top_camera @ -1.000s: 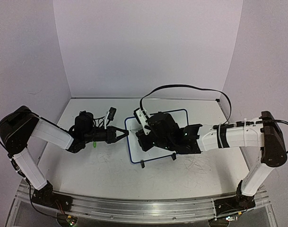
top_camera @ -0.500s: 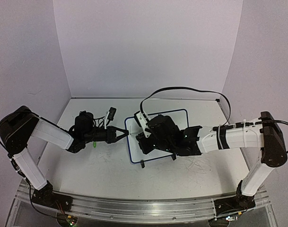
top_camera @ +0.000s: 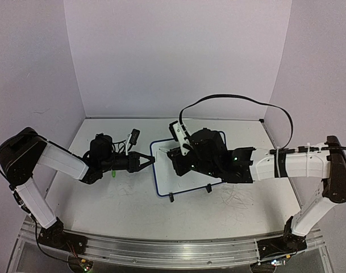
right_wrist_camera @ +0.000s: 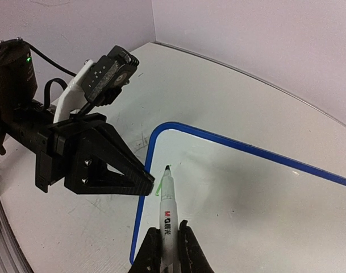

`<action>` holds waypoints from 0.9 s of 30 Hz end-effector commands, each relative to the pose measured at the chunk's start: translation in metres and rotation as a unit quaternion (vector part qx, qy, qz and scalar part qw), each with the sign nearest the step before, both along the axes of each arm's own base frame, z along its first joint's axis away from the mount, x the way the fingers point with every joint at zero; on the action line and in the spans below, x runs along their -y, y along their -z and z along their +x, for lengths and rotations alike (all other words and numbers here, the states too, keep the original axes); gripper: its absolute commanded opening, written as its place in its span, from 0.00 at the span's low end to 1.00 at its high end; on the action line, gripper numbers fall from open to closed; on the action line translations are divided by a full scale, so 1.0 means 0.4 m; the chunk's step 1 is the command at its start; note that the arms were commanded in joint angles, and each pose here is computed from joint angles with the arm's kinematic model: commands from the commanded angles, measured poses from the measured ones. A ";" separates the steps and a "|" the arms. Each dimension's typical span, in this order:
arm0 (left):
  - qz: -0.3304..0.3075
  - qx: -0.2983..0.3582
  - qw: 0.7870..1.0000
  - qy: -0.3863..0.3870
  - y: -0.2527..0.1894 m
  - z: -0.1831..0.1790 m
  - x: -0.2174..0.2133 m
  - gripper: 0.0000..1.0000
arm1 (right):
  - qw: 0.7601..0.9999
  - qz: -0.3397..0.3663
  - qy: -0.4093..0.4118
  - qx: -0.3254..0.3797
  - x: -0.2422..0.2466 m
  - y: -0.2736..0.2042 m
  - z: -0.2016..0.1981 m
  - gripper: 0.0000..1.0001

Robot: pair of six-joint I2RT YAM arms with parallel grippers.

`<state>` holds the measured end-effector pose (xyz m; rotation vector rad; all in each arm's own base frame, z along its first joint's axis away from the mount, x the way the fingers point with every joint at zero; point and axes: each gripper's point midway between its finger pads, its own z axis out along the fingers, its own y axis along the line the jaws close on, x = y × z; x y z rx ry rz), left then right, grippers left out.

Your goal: Write a sentence on the whiteboard

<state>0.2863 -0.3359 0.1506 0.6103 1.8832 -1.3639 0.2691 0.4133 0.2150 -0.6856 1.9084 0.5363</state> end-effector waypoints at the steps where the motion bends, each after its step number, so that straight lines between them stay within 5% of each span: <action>1: -0.018 0.017 1.000 0.019 -0.037 -0.016 0.015 0.00 | 1.000 0.020 0.000 0.020 -0.029 -0.048 0.020 0.00; 27: -0.018 0.018 0.999 0.022 -0.036 -0.015 0.018 0.00 | 1.000 0.000 0.013 0.010 -0.037 -0.001 0.047 0.00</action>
